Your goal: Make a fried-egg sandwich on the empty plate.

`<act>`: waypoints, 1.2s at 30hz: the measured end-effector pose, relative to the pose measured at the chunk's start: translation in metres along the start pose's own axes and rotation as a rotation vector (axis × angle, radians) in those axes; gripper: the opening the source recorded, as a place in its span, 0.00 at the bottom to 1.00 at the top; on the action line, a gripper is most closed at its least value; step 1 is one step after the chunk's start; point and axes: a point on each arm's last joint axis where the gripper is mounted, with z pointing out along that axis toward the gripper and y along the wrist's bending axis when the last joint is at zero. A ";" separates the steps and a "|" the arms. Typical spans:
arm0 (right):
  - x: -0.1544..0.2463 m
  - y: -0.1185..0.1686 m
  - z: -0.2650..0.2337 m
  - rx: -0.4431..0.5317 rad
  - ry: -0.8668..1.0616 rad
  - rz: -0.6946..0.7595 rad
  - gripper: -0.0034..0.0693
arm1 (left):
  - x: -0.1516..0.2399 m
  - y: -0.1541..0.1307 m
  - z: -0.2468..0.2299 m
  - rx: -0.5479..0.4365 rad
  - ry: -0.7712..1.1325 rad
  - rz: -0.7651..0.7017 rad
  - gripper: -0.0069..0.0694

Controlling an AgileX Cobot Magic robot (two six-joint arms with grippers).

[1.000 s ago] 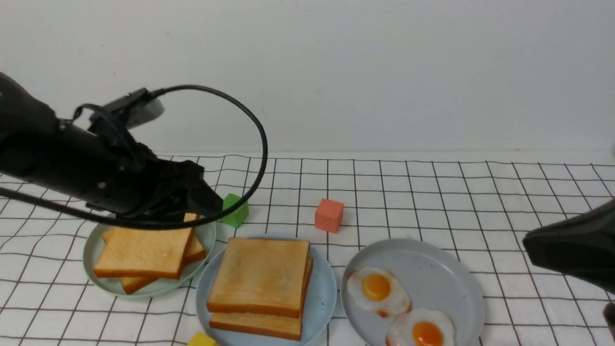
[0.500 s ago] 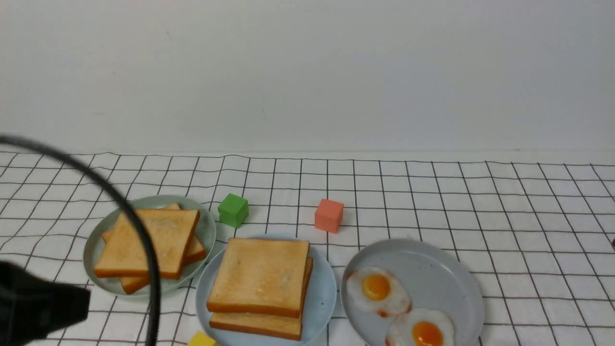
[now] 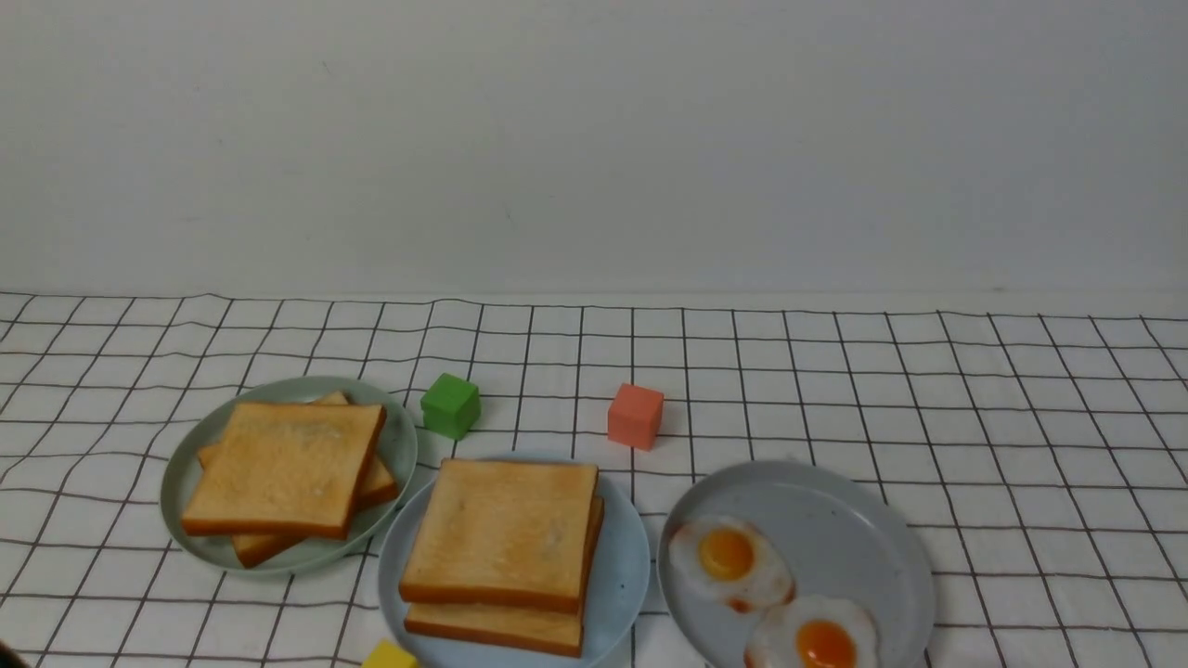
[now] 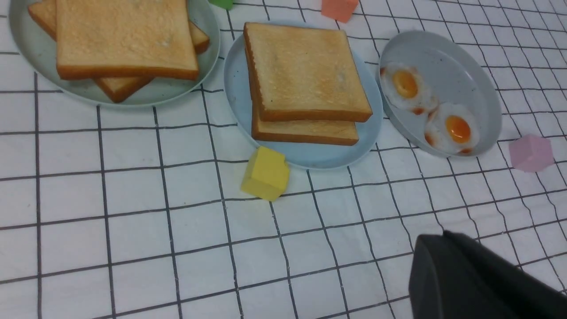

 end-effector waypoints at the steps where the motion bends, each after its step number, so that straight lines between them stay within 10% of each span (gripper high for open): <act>1: 0.000 0.000 0.000 0.000 0.000 0.000 0.05 | 0.000 0.000 0.000 0.000 0.000 0.000 0.07; 20: 0.000 0.000 0.000 0.000 -0.001 0.002 0.08 | -0.010 0.030 0.019 -0.203 -0.380 0.118 0.07; 36: 0.000 0.000 0.000 0.000 0.001 0.001 0.11 | 0.117 0.090 0.084 -0.319 -0.387 0.059 0.07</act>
